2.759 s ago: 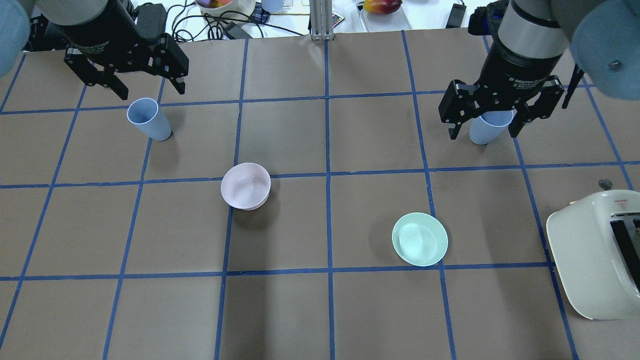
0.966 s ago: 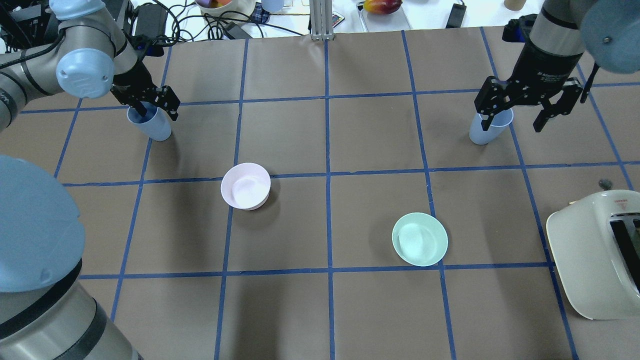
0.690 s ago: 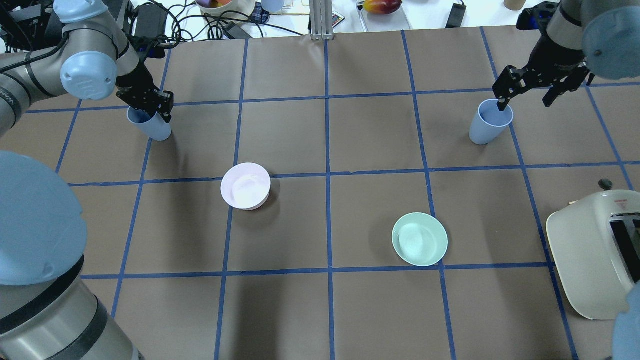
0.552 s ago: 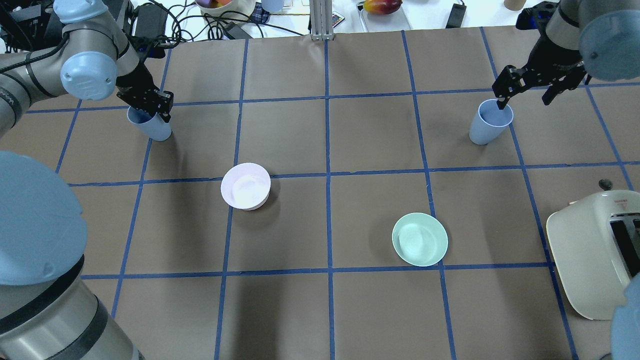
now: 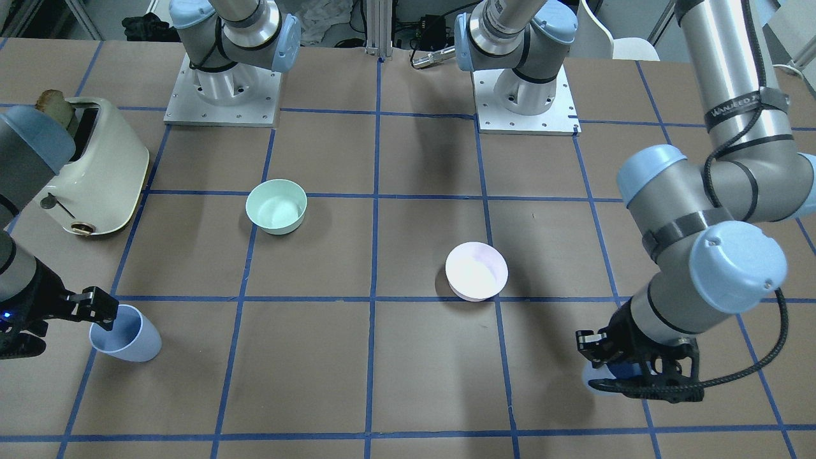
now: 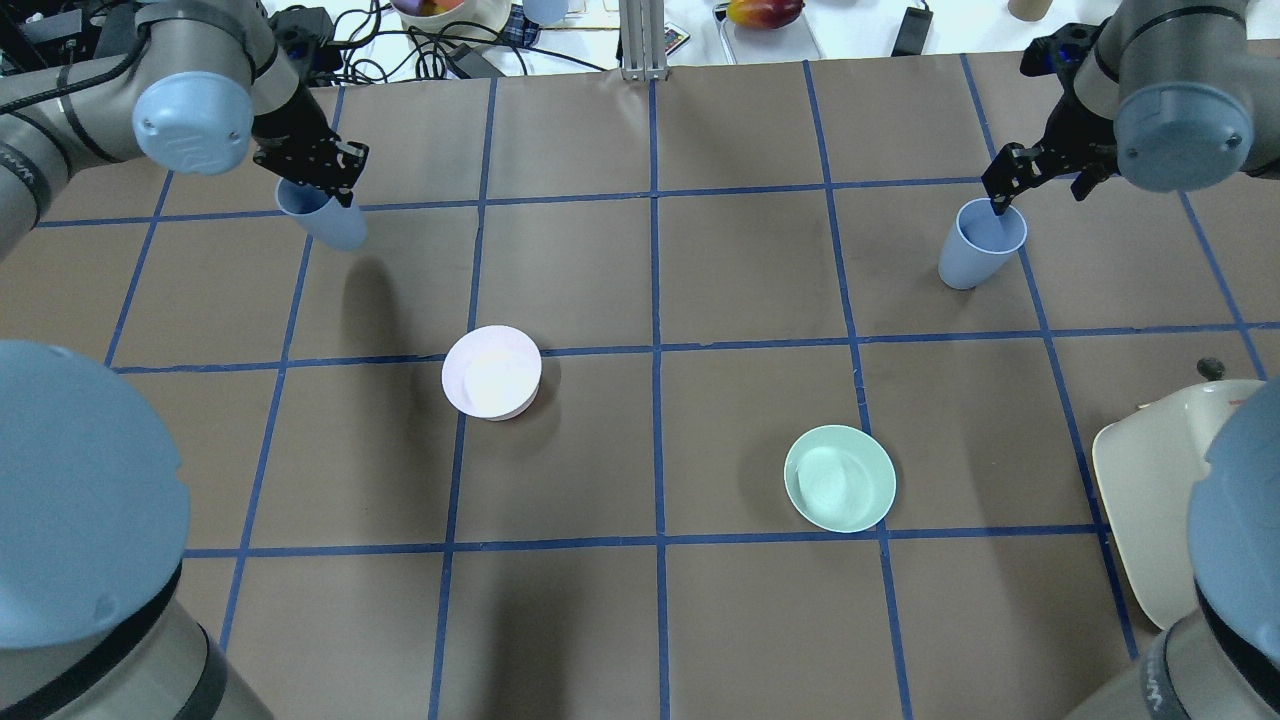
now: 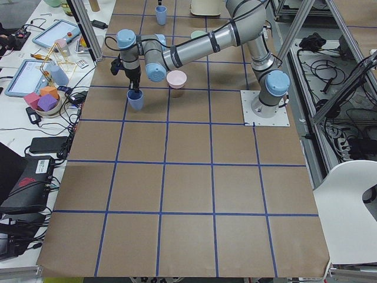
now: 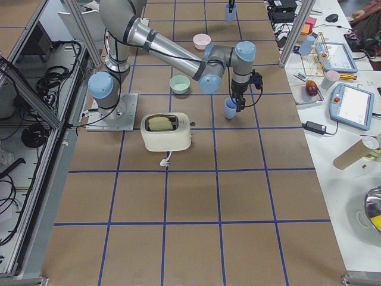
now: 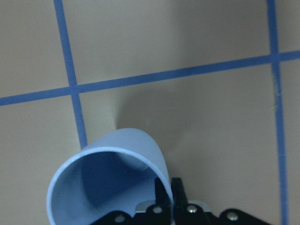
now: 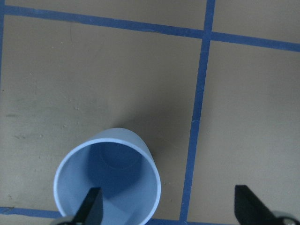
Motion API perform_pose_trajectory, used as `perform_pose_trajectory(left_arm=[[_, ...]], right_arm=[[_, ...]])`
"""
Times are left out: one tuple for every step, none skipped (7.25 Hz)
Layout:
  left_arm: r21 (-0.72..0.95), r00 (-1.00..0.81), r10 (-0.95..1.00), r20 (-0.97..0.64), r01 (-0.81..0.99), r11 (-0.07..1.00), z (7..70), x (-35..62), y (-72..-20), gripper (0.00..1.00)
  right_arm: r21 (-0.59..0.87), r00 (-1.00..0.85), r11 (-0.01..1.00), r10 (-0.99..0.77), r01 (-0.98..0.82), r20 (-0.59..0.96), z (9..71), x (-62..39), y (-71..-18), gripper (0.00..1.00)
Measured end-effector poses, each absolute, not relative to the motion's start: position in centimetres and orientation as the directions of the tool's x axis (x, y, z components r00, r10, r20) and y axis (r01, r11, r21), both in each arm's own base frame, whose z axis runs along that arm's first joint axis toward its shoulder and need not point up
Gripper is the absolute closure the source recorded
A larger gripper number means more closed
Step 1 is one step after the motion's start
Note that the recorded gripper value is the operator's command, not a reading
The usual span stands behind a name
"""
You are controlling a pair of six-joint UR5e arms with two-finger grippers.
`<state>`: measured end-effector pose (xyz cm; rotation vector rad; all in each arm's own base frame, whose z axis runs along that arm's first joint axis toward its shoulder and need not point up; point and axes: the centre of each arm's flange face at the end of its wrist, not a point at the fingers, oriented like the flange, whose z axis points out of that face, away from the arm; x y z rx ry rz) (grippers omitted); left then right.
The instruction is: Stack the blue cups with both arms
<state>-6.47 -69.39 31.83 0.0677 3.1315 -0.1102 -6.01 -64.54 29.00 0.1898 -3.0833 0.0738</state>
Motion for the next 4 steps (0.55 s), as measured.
perform_pose_trajectory(left_arm=[[-0.084,-1.0,-0.018,0.004,-0.018,0.996,33.0,-11.9,-68.3,1.0],[-0.088,-0.997,-0.071,0.016,-0.072,0.993,33.6,-18.1,-66.6,1.0],[-0.086,-0.995,-0.102,0.023,-0.104,0.991,33.7,-24.4,-64.3,1.0],[-0.08,-0.993,-0.114,0.027,-0.116,0.99,33.6,-29.8,-61.8,1.0]], right_arm=[[-0.034,-0.992,0.992,-0.119,-0.121,0.048,28.3,-6.3,-64.6,0.12],[-0.027,-0.992,0.992,-0.119,-0.12,0.04,27.7,-6.4,-64.7,0.39],[-0.018,-0.992,0.993,-0.118,-0.119,0.033,27.1,-6.4,-64.8,0.56],[-0.011,-0.993,0.993,-0.118,-0.118,0.03,26.8,-6.5,-64.8,0.73]])
